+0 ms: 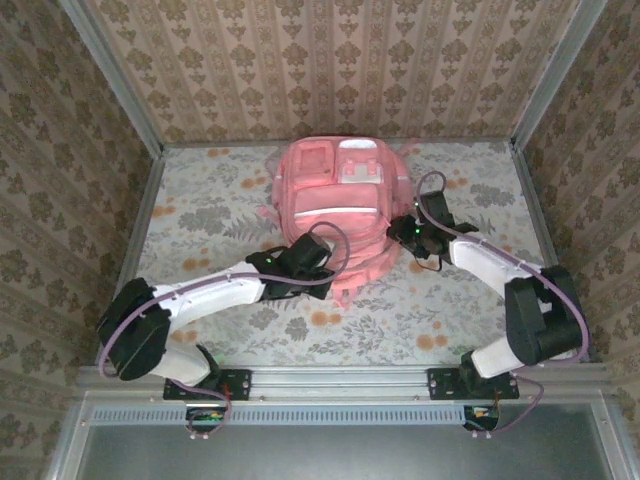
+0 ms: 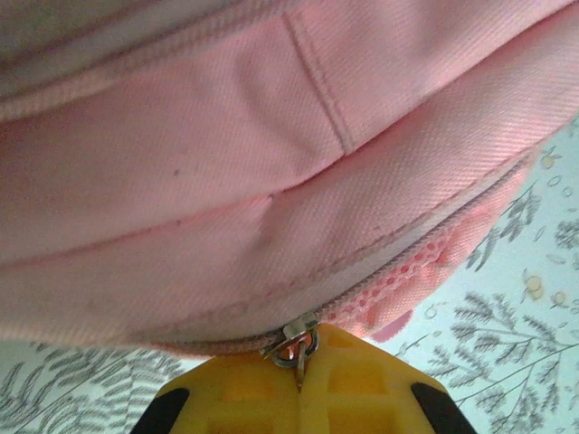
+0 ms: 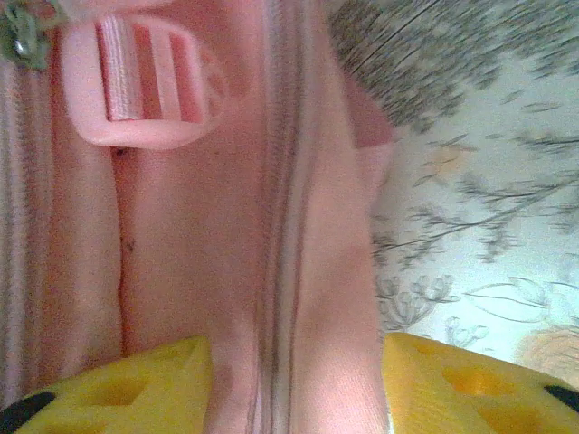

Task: Pack the student bag

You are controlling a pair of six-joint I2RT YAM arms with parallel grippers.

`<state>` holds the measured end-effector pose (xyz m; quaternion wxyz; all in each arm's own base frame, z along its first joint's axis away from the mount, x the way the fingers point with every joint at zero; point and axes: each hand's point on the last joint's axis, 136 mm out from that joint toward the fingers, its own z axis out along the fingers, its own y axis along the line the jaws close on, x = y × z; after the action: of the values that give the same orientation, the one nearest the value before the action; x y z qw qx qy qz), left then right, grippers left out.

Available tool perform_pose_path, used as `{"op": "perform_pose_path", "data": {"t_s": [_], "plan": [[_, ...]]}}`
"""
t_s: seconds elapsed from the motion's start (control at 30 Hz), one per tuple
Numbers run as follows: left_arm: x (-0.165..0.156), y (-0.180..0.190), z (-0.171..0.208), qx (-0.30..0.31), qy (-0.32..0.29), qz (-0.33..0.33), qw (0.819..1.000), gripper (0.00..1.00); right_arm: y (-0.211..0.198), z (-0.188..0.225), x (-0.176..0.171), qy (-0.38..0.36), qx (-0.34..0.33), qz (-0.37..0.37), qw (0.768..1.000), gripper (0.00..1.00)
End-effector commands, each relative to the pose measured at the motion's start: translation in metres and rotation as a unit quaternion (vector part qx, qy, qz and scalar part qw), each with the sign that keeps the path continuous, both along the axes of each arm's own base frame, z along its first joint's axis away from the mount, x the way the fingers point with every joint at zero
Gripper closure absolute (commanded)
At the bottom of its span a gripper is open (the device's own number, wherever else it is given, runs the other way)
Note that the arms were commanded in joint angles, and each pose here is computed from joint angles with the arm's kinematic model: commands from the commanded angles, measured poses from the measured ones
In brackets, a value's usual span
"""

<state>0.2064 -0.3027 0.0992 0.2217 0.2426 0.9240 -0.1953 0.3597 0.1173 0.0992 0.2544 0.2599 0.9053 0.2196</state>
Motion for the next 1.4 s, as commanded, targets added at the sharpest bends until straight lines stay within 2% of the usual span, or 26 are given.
{"op": "perform_pose_path", "data": {"t_s": [0.0, 0.13, 0.27, 0.4, 0.53, 0.73, 1.03, 1.17, 1.2, 1.37], "plan": [[0.008, -0.025, 0.024, -0.032, -0.02, -0.02, 0.999, 1.0, -0.021, 0.038, -0.013, -0.043, -0.02, -0.045, 0.998, 0.44], [0.014, -0.038, 0.032, -0.041, -0.024, -0.027, 0.999, 1.0, -0.003, 0.049, -0.042, -0.048, 0.086, -0.049, 0.994, 0.51], [0.016, -0.043, 0.035, -0.05, -0.026, -0.029, 0.998, 1.0, 0.03, 0.053, -0.065, -0.037, 0.193, -0.039, 0.98, 0.55], [0.015, -0.044, 0.036, -0.051, -0.027, -0.03, 0.998, 1.0, 0.066, 0.054, -0.081, -0.014, 0.239, -0.023, 0.971, 0.53], [0.015, -0.043, 0.035, -0.051, -0.028, -0.026, 0.998, 1.0, 0.093, 0.051, -0.086, 0.009, 0.264, -0.024, 0.964, 0.51], [0.014, -0.042, 0.037, -0.055, -0.032, -0.022, 0.998, 1.0, 0.117, 0.047, -0.083, 0.029, 0.283, -0.033, 0.958, 0.53], [0.011, -0.044, 0.039, -0.056, -0.041, -0.023, 0.997, 1.0, 0.125, 0.036, -0.059, 0.015, 0.299, -0.079, 0.951, 0.55], [0.011, -0.045, 0.04, -0.058, -0.044, -0.025, 0.997, 1.0, 0.126, 0.028, -0.052, 0.018, 0.284, -0.091, 0.955, 0.55], [0.011, -0.046, 0.041, -0.059, -0.044, -0.026, 0.997, 1.0, 0.127, 0.024, -0.051, 0.019, 0.282, -0.093, 0.955, 0.57], [0.012, -0.042, 0.042, -0.052, -0.049, -0.021, 0.997, 1.0, 0.128, 0.016, -0.051, 0.018, 0.274, -0.096, 0.957, 0.92]]}}
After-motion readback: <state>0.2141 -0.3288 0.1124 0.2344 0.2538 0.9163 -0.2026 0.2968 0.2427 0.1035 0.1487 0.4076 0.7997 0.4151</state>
